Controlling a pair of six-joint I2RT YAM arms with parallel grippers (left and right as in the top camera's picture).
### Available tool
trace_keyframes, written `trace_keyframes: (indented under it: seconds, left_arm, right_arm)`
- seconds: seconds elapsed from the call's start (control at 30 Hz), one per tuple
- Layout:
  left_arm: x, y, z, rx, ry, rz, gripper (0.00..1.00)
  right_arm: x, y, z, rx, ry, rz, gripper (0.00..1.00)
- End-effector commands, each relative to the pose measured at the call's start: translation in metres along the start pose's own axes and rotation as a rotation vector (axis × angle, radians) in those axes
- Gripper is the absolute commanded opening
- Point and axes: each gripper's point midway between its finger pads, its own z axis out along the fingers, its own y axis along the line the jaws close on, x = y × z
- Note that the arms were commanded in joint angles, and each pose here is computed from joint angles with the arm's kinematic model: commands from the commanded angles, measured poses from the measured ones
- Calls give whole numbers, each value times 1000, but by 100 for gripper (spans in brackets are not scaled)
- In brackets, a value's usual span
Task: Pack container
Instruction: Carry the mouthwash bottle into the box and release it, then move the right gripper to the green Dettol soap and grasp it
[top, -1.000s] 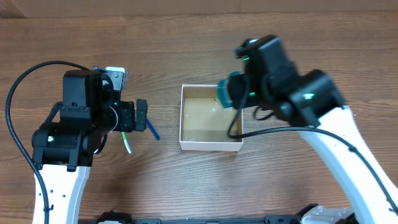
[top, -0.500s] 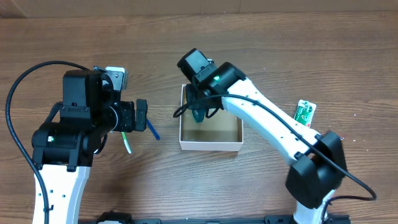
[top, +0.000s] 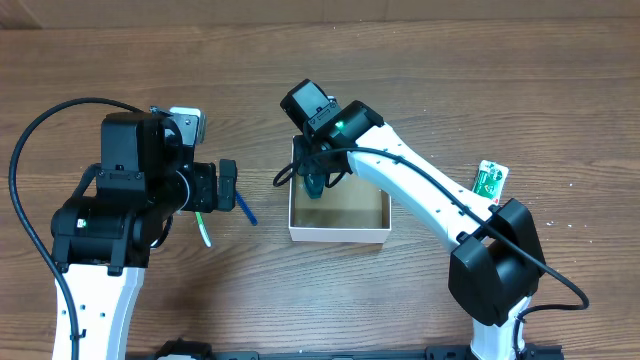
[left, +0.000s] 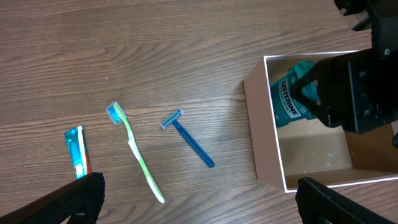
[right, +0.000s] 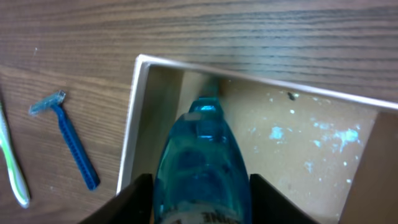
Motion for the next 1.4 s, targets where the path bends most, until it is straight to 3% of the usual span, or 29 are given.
trace_keyframes:
  seconds: [0.0,0.2,0.3,0.47,0.57,0.67,0.8,0.93,1.17,1.37]
  left_arm:
    - [-8,-1,-6,8,-27,-1,100]
    - [-8,-1,-6,8,-26,-1,100]
    - [-8,-1,-6,8,-27,-1,100]
    - [-8,-1,-6,8,-26,-1,100]
    - [-8,-1,-6,7,-26,-1,100]
    - [-8,-1,-6,7,-26,-1,100]
    - [-8,-1,-6,7,-26,-1,100]
    - [-9,-1,-6,7,-28,-1,100]
    - [-9,-1,-6,7,-27,-1,100]
    - [-8,-1,-6,7,-26,-1,100]
  right_arm:
    - [-3,7,-2,-28,3,-23,55]
    - [-12,12,-39,-75,-66,-40,60]
    - [-25,9,-82,-74,-157,-43,62]
    - [-46,5,-183,-103,-326,-113,80]
    - [-61,-30,-232,-75,-440,13,90]
    - [-70,-122,-252,35,-461,255,98]
    - [-51,-228,-241,144,-342,472,100]
    - [-11,-311,-190,238,-174,602,100]
    - [50,-354,-54,241,78,628,100]
    - [64,-364,4,241,187,638,100]
